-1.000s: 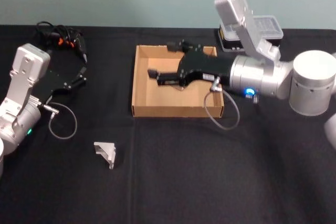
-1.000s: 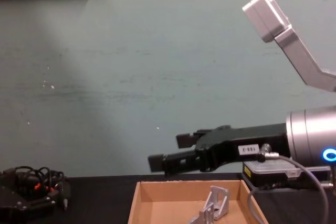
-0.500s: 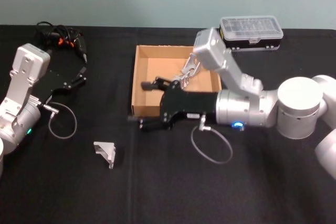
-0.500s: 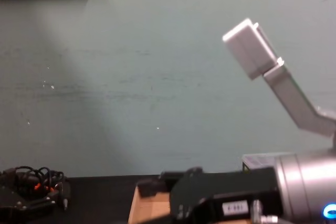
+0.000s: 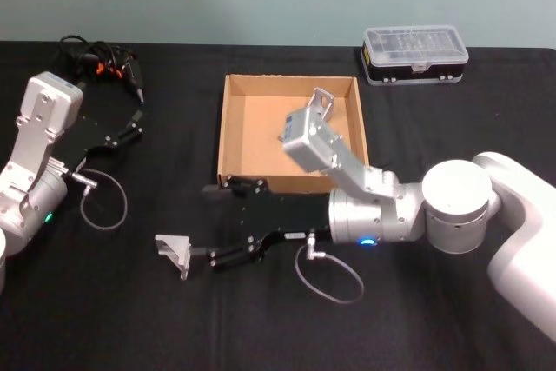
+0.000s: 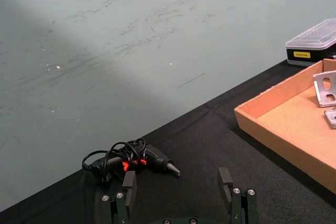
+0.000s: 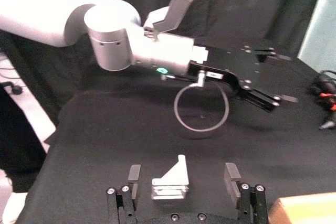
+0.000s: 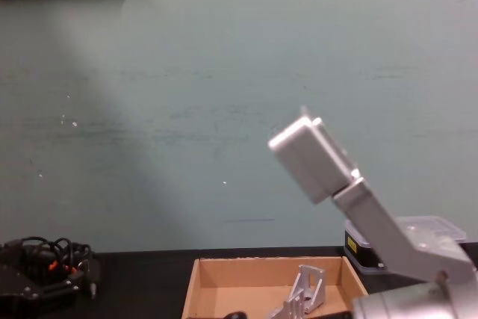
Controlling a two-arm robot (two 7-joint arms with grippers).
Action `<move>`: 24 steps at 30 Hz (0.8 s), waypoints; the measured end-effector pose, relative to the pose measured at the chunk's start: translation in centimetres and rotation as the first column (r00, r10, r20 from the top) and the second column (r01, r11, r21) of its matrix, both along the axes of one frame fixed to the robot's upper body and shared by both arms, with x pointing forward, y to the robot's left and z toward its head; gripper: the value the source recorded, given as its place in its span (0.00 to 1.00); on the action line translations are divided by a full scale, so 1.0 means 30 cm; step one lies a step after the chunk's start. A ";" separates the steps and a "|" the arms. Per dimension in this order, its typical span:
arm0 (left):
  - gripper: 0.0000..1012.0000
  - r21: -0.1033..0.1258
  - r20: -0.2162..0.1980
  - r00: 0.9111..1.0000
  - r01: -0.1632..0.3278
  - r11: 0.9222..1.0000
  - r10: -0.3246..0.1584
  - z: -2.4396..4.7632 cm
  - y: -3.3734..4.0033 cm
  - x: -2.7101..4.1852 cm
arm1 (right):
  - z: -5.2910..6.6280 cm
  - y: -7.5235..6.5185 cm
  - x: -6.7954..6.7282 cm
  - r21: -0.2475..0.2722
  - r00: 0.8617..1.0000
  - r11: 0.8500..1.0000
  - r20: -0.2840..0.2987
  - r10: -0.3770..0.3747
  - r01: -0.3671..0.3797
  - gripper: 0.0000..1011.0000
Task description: Use one hand to pick up the angle iron from the table and place it into the box.
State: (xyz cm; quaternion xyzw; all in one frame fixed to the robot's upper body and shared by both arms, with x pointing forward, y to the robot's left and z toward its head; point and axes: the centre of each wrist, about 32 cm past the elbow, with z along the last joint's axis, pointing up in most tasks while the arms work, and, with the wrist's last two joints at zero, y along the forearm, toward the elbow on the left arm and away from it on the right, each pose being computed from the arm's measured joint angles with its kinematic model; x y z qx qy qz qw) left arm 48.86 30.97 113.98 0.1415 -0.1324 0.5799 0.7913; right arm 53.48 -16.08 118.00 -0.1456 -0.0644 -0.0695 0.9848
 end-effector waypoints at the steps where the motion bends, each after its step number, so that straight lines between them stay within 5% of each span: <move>1: 1.00 0.000 0.000 1.000 0.000 1.000 0.000 0.000 0.000 0.000 | -0.006 0.010 0.000 -0.004 1.000 1.000 0.002 0.012 -0.012 0.99; 24: 1.00 0.000 0.000 1.000 0.000 1.000 0.000 0.000 0.000 0.000 | -0.076 0.122 0.011 -0.076 0.999 0.996 0.001 0.047 -0.047 0.99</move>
